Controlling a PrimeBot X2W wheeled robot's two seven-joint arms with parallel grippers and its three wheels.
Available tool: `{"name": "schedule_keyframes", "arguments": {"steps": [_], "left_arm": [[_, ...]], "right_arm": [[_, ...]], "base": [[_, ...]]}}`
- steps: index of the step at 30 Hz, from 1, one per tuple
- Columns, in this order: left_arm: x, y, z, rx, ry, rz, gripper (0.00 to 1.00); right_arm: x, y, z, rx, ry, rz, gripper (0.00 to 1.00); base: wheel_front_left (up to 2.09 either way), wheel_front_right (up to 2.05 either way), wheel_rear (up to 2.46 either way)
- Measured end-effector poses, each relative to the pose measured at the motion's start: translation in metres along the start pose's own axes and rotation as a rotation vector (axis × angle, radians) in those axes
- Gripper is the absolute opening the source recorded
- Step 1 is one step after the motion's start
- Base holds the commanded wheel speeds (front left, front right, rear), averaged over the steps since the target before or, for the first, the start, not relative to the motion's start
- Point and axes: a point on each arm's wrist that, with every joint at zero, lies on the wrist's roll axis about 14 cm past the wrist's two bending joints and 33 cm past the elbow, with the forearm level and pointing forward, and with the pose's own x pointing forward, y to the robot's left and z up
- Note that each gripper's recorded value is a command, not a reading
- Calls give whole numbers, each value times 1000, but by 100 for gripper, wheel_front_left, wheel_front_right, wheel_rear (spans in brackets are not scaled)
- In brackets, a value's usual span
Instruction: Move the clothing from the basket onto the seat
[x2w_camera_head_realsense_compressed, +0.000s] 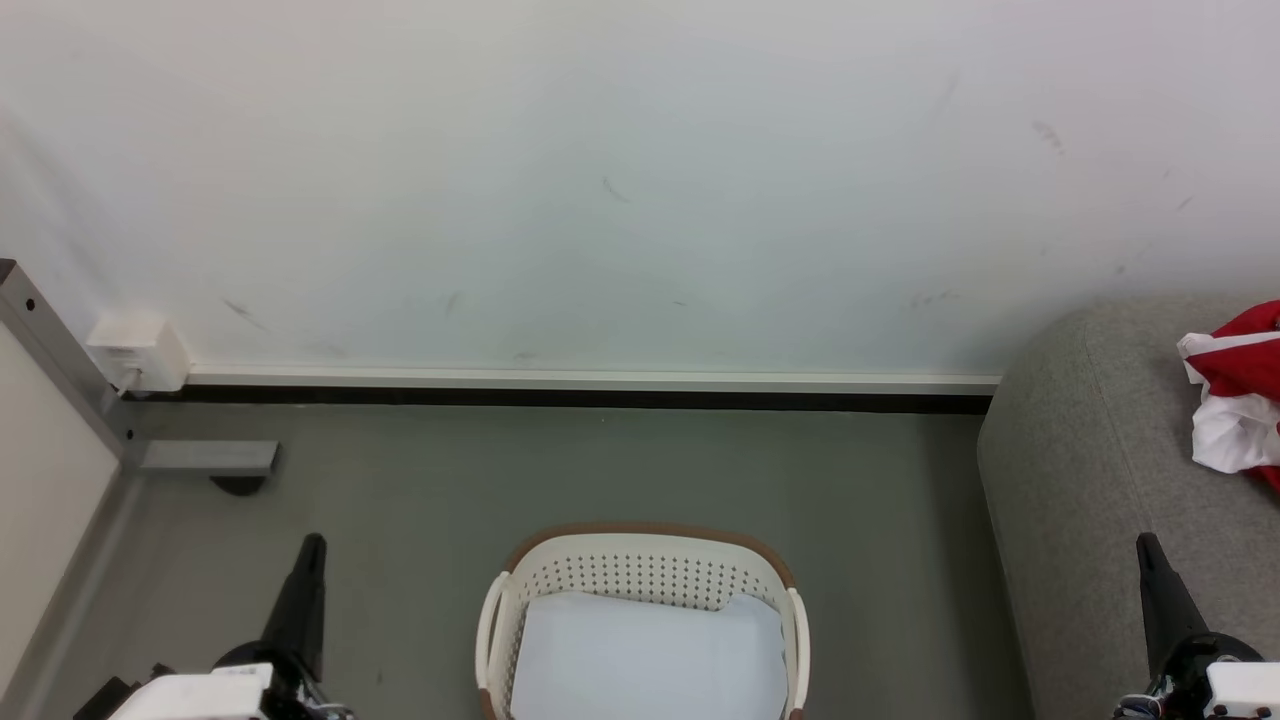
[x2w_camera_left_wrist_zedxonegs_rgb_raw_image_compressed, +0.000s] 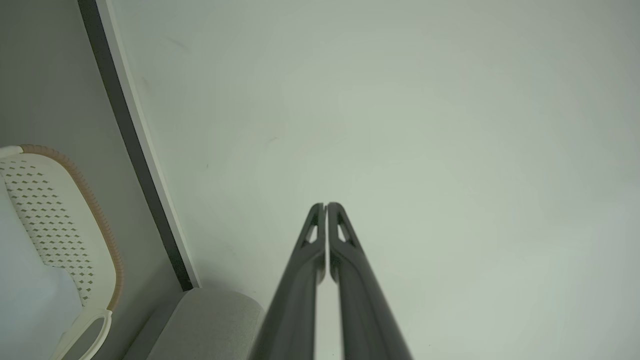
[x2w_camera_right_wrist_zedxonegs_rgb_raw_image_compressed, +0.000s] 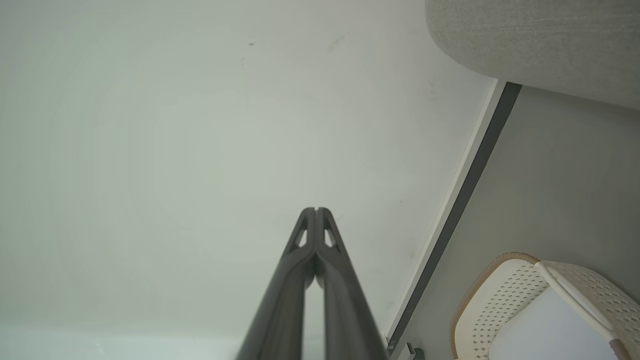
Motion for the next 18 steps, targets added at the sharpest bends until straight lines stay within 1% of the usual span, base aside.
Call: {"name": "schedule_keyframes", "arguments": {"steps": [18], "left_arm": [[0, 0, 0, 0, 0, 0, 0]], "right_arm": [[0, 0, 0, 0, 0, 0, 0]], "base": [[0, 0, 0]]}}
